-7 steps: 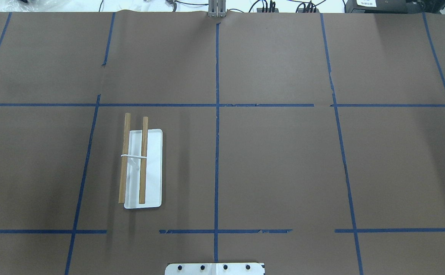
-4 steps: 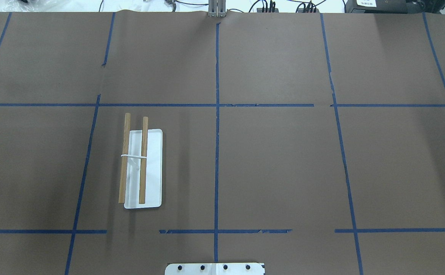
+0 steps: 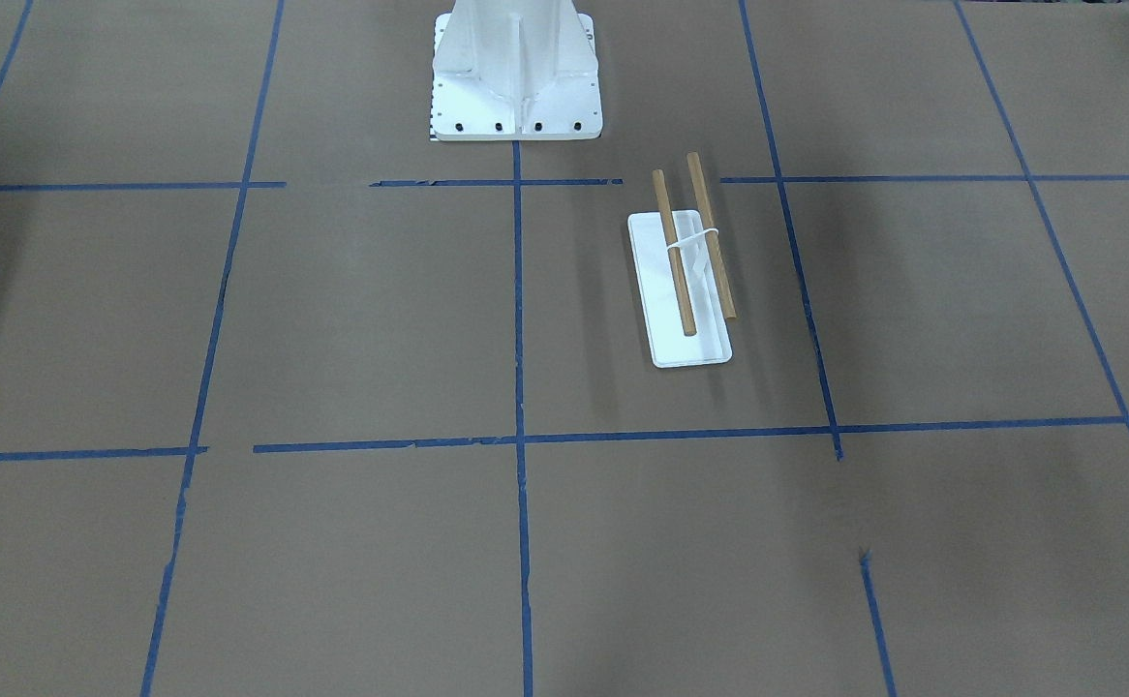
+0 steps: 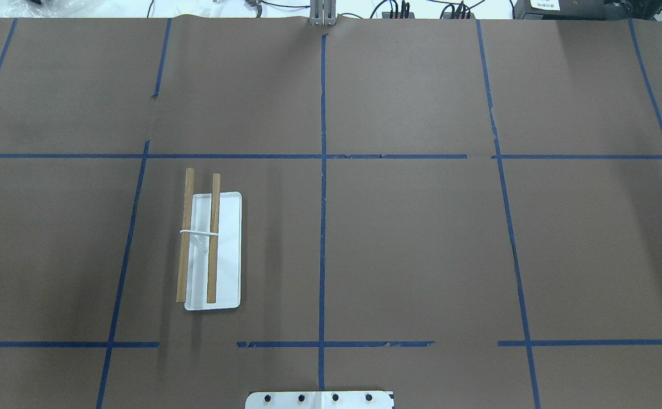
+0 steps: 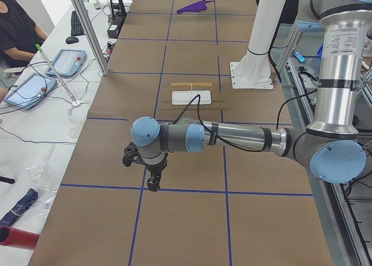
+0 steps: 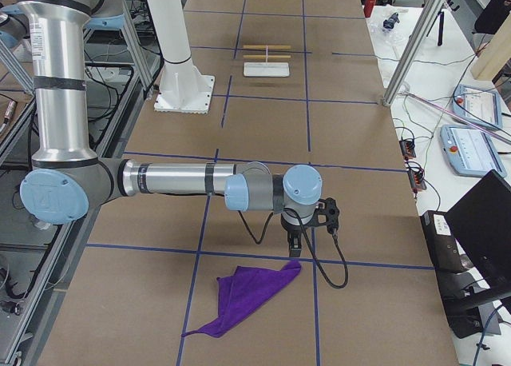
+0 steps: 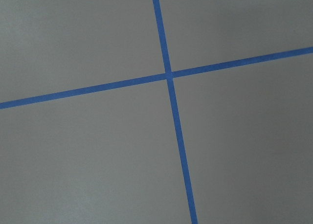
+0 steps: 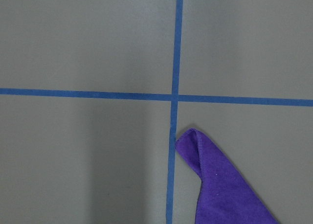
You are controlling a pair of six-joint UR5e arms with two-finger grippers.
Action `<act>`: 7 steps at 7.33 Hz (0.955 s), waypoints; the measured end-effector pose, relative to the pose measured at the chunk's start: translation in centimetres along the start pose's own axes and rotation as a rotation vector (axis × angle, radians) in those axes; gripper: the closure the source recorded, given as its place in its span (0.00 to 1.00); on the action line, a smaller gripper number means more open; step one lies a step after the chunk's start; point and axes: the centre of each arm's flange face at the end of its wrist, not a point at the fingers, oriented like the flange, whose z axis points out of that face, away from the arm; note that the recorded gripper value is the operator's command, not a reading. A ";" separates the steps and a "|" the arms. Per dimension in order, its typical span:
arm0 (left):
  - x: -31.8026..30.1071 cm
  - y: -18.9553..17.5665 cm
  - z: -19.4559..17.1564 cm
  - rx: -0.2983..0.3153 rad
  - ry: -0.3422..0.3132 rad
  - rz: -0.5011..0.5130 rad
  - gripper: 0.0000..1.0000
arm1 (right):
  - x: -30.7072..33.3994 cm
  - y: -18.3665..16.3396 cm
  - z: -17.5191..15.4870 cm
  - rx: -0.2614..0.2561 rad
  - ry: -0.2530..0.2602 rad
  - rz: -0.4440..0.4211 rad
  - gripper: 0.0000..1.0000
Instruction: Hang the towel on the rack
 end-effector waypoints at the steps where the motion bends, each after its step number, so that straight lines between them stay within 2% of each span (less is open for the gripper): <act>1: 0.1 0.0 -0.1 0.002 0.000 0.002 0.00 | 1.6 0.1 1.6 -0.009 0.004 -0.020 0.00; 4: 0.5 -0.1 -0.5 0.011 -0.002 0.009 0.00 | 8.8 2.3 8.7 0.021 0.030 -0.230 0.00; 5: 0.5 -0.1 -0.6 0.013 -0.002 0.011 0.00 | 9.8 3.1 10.7 0.026 0.031 -0.277 0.00; 7: 0.6 -0.1 -0.7 0.013 -0.001 0.012 0.00 | 9.5 4.0 13.7 0.003 0.028 -0.341 0.00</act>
